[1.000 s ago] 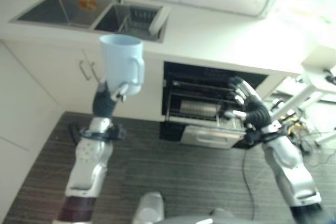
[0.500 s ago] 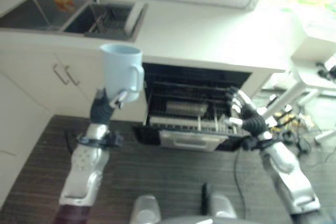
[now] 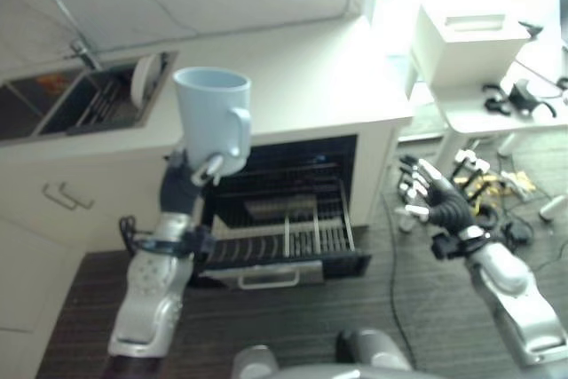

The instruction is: Place the dishes in the dishwasher.

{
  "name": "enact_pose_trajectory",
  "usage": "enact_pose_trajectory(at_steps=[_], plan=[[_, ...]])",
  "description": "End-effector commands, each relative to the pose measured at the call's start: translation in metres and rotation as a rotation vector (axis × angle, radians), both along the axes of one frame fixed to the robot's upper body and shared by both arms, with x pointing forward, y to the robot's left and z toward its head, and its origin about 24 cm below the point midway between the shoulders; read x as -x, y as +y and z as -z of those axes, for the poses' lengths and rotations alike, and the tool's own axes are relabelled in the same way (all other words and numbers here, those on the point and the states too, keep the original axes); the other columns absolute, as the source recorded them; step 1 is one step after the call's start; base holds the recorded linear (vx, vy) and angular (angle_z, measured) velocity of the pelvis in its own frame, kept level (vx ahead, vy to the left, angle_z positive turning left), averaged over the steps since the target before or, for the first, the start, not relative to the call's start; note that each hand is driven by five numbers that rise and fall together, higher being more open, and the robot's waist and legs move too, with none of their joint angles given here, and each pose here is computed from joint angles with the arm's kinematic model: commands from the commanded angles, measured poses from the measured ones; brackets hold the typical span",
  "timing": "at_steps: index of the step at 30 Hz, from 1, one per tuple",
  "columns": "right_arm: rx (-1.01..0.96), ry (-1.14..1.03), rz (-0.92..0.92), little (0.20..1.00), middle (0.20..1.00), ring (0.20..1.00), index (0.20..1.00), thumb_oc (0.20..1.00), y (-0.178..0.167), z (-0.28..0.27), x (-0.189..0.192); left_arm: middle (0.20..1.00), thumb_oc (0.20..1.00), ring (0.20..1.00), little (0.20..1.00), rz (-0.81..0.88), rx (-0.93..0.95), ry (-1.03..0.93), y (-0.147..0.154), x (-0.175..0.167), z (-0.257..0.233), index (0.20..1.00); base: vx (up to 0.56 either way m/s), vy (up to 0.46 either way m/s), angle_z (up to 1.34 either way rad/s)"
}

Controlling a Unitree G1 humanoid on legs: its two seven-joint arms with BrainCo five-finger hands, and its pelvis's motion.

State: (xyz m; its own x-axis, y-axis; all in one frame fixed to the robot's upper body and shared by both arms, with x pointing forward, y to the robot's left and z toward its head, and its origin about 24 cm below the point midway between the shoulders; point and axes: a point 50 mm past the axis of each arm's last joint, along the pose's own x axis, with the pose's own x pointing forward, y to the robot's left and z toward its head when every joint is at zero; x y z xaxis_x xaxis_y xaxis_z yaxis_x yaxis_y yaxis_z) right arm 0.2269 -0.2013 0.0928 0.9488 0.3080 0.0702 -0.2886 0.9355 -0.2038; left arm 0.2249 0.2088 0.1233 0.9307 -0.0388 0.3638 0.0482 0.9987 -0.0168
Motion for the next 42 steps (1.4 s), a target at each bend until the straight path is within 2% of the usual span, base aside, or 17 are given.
enact_pose_trajectory(at_steps=[1,8,16,19,26,34,42], plan=[[-0.01,-0.157,-0.026,1.0,1.0,1.0,1.0,1.0,0.005,-0.027,-0.003,0.2,0.2,0.2,0.2,0.029,0.009,-0.144,0.0,0.001,-0.022,0.2,0.11,0.36,0.13],[-0.024,-0.173,-0.01,1.0,1.0,1.0,1.0,1.0,0.004,-0.033,-0.004,0.2,0.2,0.2,0.2,0.005,-0.019,-0.172,0.001,-0.006,-0.029,0.2,0.11,0.316,-0.08],[-0.269,-0.125,-0.012,1.0,1.0,1.0,1.0,1.0,0.018,-0.032,-0.015,0.2,0.2,0.2,0.2,0.023,-0.122,-0.197,-0.01,-0.019,-0.037,0.2,0.06,0.231,0.0],[-0.334,-0.162,-0.038,1.0,1.0,1.0,1.0,1.0,0.023,-0.037,-0.02,0.2,0.2,0.2,0.2,-0.012,-0.151,-0.328,-0.02,-0.023,-0.052,0.2,0.0,-0.081,-0.1],[-0.461,-0.103,-0.174,1.0,1.0,1.0,1.0,1.0,0.033,-0.047,-0.024,0.2,0.2,0.2,0.2,-0.095,-0.169,-0.372,-0.033,-0.023,-0.051,0.2,0.05,-0.177,0.0],[-0.437,-0.099,-0.278,1.0,1.0,1.0,1.0,1.0,0.042,-0.059,-0.022,0.2,0.2,0.2,0.2,-0.173,-0.256,-0.372,-0.039,-0.025,-0.041,0.2,0.04,-0.091,-0.12],[-0.423,-0.141,-0.353,1.0,1.0,1.0,1.0,1.0,0.061,-0.074,-0.023,0.2,0.2,0.2,0.2,-0.16,-0.299,-0.299,-0.05,-0.03,-0.024,0.2,0.02,-0.032,0.01]])
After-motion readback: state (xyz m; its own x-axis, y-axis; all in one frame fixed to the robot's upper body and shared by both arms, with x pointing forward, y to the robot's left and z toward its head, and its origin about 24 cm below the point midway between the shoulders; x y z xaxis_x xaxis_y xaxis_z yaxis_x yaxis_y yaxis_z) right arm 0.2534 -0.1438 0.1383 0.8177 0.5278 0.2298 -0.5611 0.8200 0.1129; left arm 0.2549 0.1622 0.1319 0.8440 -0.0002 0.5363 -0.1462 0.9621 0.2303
